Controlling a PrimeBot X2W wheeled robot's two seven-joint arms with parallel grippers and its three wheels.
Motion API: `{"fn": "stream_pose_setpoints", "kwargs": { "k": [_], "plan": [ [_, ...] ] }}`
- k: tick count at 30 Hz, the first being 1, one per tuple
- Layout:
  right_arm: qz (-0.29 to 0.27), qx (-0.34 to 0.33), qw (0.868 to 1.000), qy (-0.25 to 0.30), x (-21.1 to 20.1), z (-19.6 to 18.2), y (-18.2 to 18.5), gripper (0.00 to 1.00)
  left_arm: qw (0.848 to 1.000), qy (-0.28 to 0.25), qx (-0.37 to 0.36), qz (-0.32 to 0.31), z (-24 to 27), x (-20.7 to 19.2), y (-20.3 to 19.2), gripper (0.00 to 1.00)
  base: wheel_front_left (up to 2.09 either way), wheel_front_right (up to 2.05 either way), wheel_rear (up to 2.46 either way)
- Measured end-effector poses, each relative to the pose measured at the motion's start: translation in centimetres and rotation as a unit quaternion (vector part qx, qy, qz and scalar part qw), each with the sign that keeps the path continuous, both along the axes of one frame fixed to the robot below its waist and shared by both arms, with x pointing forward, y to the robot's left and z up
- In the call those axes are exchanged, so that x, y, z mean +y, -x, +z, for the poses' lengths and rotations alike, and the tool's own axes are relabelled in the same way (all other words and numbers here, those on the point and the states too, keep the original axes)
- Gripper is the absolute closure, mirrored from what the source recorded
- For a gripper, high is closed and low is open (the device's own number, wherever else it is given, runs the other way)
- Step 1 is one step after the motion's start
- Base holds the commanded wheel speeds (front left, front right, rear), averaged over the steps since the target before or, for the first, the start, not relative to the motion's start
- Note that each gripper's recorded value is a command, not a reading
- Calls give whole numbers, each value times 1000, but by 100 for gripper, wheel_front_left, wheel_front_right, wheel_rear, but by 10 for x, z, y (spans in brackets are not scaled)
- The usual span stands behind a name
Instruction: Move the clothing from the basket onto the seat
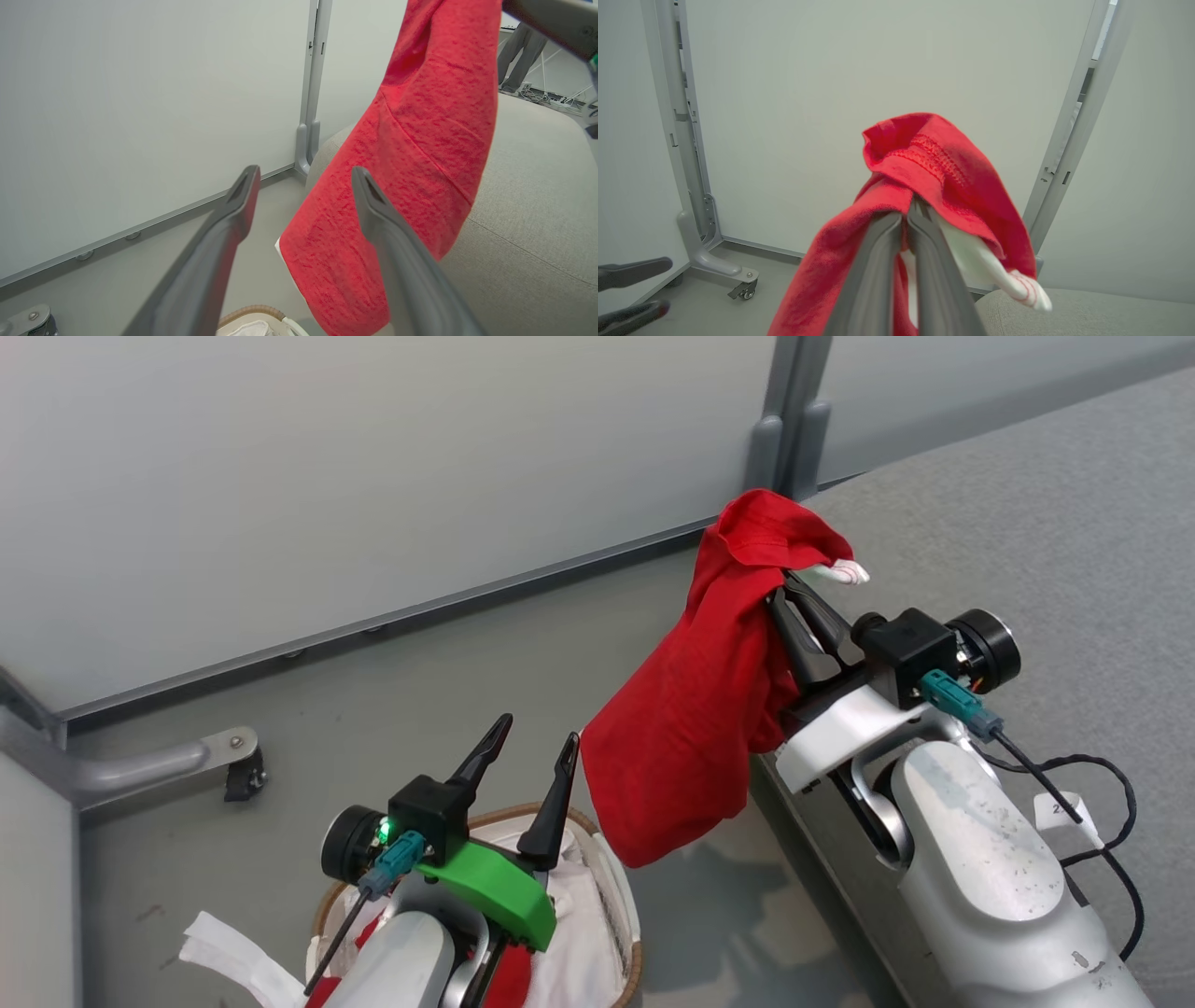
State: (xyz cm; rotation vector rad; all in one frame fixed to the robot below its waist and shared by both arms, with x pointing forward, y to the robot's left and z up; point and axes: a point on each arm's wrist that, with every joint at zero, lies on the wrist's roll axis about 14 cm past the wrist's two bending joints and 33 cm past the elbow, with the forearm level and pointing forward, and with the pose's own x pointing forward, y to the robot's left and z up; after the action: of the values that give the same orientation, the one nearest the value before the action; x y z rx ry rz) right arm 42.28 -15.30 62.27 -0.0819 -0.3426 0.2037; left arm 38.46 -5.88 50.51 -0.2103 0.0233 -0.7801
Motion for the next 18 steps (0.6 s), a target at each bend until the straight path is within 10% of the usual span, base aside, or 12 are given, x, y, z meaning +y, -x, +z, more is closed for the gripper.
{"fn": "stream_pose_setpoints", "kwargs": {
  "k": [18],
  "plan": [
    [-160, 17, 987, 11, -117, -10, 39, 100, 990, 5, 13, -144, -13, -91, 26, 0, 0, 0, 0]
  ]
}}
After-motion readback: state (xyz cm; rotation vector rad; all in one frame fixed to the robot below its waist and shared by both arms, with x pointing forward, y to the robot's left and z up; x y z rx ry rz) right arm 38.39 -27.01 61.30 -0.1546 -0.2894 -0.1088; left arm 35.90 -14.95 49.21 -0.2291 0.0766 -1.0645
